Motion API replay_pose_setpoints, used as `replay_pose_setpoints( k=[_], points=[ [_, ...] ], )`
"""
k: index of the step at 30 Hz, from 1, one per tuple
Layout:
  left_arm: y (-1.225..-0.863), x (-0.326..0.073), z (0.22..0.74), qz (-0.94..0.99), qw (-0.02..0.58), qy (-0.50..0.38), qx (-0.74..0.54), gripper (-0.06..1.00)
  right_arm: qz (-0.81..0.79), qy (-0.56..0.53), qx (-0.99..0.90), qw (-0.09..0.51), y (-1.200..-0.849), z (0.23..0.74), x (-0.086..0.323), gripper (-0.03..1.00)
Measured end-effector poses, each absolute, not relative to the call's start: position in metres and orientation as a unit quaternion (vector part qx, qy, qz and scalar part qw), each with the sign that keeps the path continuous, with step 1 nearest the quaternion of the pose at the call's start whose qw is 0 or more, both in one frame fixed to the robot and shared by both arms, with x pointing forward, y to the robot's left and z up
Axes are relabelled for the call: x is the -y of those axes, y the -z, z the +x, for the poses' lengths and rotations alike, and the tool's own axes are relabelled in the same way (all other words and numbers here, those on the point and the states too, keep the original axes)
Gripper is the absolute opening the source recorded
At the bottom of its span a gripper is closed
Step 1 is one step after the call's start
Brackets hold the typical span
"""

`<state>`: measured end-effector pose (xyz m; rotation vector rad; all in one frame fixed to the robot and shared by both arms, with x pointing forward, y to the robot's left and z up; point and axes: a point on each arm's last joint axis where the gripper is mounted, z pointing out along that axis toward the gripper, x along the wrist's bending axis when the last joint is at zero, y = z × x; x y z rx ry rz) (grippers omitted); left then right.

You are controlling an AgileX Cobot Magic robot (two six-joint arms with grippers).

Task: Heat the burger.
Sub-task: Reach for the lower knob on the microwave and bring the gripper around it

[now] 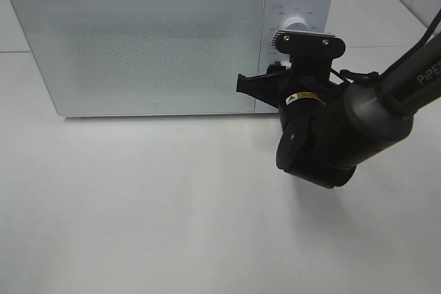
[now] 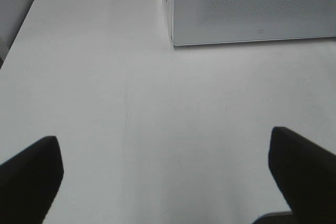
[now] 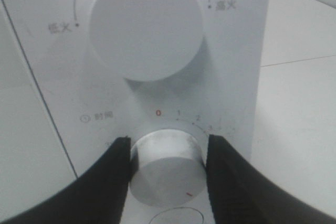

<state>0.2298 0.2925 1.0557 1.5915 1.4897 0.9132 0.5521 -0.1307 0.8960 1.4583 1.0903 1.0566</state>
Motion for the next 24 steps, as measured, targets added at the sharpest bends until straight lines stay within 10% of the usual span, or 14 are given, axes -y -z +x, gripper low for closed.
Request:
replay_pose_setpoints(
  k=[24],
  points=[
    [-1.0557, -0.2925, 0.2298, 0.623, 0.379, -0.358, -0.583, 0.99, 0.683, -0.563, -0.292, 0.362, -0.8955, 0.552, 0.1332, 0.43]
  ],
)
